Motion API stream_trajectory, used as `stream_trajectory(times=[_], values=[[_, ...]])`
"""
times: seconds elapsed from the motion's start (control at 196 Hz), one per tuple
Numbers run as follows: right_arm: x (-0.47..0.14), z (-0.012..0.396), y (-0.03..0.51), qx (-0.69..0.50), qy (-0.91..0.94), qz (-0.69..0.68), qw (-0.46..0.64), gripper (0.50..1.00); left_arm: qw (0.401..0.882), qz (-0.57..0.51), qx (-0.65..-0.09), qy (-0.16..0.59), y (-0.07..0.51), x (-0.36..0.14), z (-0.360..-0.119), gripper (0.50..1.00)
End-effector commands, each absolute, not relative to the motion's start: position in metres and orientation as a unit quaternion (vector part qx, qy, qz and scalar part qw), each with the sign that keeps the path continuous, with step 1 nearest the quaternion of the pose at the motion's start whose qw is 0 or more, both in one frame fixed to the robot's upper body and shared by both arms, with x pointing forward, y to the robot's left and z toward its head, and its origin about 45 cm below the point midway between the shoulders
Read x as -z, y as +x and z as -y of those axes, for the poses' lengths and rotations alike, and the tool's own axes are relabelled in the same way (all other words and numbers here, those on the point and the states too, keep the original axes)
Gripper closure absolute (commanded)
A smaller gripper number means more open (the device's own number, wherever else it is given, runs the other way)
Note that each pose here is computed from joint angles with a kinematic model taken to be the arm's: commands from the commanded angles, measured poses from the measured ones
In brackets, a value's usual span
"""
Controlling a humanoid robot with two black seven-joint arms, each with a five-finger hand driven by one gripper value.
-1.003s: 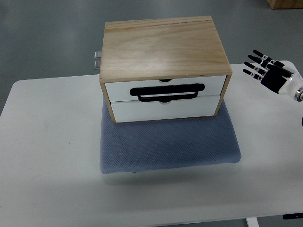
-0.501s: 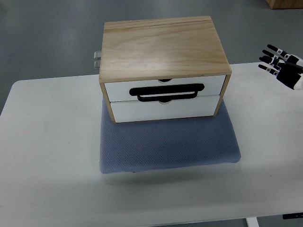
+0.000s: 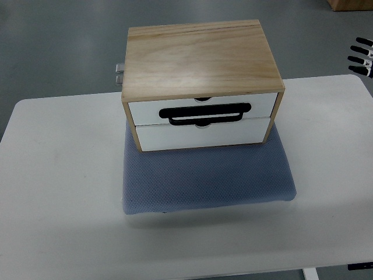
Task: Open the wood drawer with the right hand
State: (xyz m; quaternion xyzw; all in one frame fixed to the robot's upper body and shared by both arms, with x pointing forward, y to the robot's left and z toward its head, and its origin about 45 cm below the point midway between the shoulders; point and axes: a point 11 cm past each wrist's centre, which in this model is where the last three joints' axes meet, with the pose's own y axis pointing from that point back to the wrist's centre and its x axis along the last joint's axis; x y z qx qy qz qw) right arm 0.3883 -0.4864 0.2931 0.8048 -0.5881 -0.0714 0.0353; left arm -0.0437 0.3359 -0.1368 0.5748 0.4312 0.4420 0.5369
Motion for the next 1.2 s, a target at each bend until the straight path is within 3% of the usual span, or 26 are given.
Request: stream_trajectory(times=[0.0, 0.143, 0.634, 1.197], values=[[-0.307, 0.488, 0.387, 0.059, 0.813, 0.578, 0.042, 0.548, 0.537, -0.431, -0.442, 0.575, -0.043, 0.137, -0.336, 0.500], [-0.336, 0.480, 0.383, 0.035, 0.830, 0.556, 0.034, 0.548, 0.537, -0.432, -0.442, 0.575, -0.044, 0.137, -0.336, 0.500], [-0.383, 0.345, 0.369, -0.045, 0.935, 0.346, 0.062, 0.548, 0.537, -0.431, -0.442, 0.575, -0.043, 0.137, -0.336, 0.500], [-0.350, 0.214, 0.364, -0.138, 0.970, 0.140, 0.142, 0.546, 0.537, -0.432, -0.442, 0.575, -0.044, 0.137, -0.336, 0.500]])
